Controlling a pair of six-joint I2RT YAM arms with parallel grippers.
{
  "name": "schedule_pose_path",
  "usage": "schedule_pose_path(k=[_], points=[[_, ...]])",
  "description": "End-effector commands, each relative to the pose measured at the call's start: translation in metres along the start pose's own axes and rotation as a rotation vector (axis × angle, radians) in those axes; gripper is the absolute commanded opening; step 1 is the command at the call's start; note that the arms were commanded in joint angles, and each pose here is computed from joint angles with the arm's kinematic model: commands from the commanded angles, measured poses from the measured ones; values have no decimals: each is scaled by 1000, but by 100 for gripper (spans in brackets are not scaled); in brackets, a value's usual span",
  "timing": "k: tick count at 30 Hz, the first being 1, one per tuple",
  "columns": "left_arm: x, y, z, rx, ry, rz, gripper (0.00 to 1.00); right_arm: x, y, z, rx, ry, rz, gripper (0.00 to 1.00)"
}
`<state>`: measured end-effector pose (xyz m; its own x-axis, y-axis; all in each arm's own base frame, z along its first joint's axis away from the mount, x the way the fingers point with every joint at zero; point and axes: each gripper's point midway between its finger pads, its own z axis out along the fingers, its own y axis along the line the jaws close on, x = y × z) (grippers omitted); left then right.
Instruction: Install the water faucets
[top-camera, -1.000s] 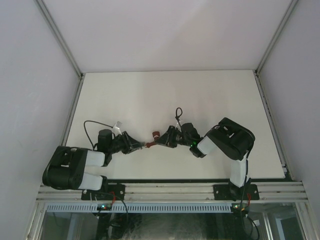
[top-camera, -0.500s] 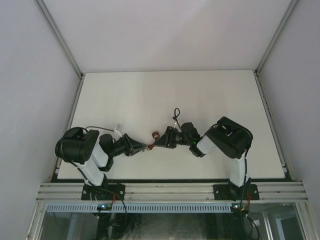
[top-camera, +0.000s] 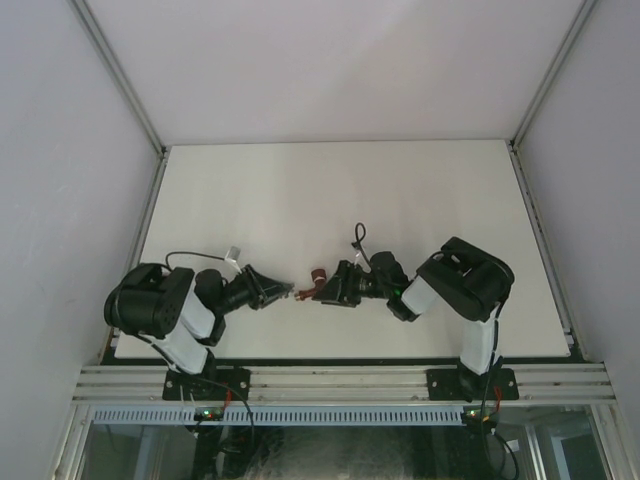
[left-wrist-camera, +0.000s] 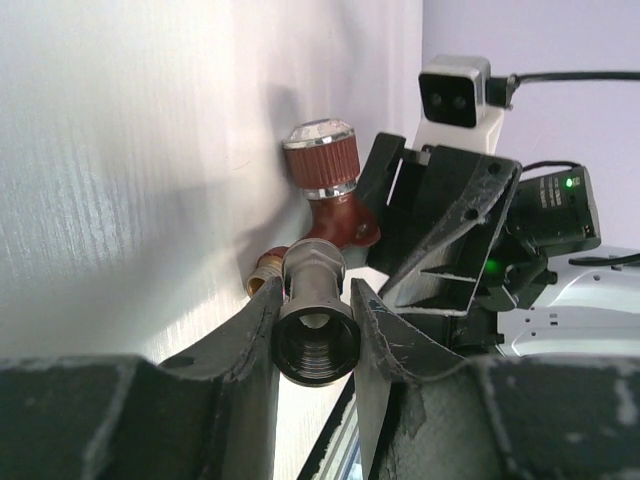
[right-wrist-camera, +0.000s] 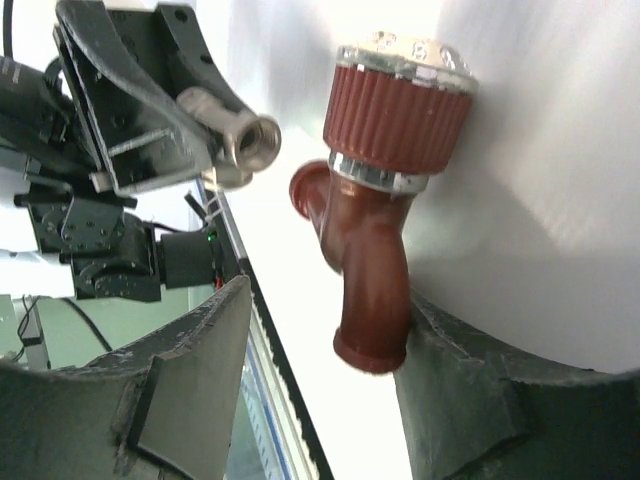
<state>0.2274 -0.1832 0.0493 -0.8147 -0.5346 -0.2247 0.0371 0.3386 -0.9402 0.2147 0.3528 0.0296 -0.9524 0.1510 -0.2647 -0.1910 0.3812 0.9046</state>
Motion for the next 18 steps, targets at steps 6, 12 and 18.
schedule_pose_path(k=[6, 12, 18], points=[[-2, -4, -3, -20, -15, 55, 0, 9, -38, -47, 158, -34, 25, 58], [2, 4, -7, -88, 35, 128, 0, -21, -39, -58, 170, -47, -15, 65], [4, 2, -6, -90, 60, 125, 0, -24, -26, -35, 67, 32, -7, 62]])
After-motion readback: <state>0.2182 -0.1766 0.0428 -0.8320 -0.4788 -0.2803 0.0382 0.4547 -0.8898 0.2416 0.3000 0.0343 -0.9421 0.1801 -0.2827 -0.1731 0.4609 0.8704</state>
